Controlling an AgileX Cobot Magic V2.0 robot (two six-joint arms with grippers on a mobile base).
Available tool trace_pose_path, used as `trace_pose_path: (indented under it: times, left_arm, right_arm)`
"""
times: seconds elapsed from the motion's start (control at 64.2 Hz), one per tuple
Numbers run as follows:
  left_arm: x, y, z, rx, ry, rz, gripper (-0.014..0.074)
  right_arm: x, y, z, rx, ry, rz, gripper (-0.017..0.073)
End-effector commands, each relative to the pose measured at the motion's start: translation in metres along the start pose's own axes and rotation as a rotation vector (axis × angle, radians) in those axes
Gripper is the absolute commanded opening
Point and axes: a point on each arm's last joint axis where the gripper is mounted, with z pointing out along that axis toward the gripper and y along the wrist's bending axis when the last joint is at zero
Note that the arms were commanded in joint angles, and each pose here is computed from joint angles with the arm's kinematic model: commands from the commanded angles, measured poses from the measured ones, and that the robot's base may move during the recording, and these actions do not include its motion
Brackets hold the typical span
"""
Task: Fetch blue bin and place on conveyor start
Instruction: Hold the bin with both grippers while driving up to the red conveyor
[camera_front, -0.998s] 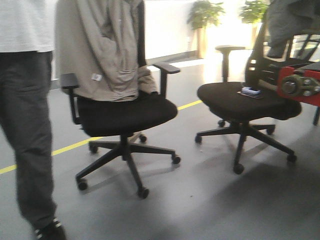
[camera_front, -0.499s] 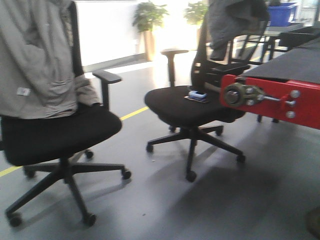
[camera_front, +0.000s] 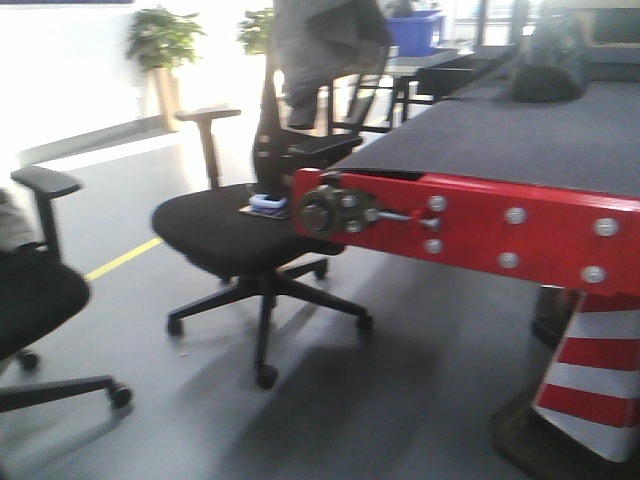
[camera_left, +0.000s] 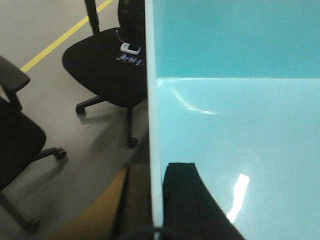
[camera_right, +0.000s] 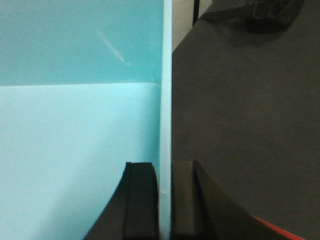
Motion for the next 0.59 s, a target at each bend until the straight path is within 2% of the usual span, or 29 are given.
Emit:
trace_pose_path:
  times: [0.0,0.577]
  left_arm:
    - [-0.0061,0.0015,-0.006,-0.005,-0.05,0.019,-0.0111]
    - [-0.0061,0.0015,-0.006,-0.005,-0.05,0.019,-0.0111]
  right_arm:
    - [-0.0078,-0.0033,-0.0082,0.014,-0.065,-0.028,-0.0159]
    - [-0.0078,-0.0033,-0.0082,0.014,-0.065,-0.028,-0.0159]
